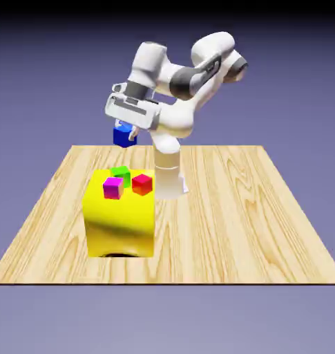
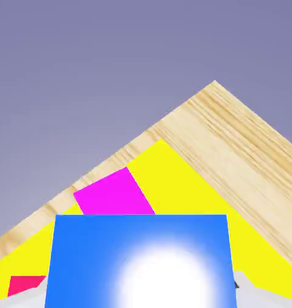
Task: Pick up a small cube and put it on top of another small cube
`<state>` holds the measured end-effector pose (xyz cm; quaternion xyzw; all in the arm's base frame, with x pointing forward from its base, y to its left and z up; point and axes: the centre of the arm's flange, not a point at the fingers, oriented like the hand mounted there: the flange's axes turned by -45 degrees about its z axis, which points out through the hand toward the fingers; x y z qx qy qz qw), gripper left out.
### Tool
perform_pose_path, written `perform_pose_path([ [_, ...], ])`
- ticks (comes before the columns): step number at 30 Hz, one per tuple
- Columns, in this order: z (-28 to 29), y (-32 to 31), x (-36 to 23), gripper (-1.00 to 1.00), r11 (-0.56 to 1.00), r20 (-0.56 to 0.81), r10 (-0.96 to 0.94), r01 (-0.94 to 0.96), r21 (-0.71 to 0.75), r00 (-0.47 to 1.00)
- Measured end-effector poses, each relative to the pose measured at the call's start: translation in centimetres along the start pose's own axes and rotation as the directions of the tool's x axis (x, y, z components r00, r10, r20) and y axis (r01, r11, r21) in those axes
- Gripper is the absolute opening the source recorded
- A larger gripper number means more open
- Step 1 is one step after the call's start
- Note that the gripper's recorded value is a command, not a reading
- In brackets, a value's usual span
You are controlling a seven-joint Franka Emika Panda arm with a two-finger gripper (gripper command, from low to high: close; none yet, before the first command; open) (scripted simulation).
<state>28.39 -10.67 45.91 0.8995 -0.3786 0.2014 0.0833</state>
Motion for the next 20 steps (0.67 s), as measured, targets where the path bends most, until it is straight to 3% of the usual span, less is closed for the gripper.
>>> perform_pose_path([
  [17,6.3,0.2,-0.6,-1.00,1.000,-0.002,0.004,-0.004,-0.005,1.000],
  [18,6.8,0.0,-0.8,1.00,1.000,-0.001,-0.001,0.001,-0.002,1.000],
  [20,6.8,0.0,-0.9,1.00,1.000,-0.001,-0.001,0.001,-0.002,1.000],
])
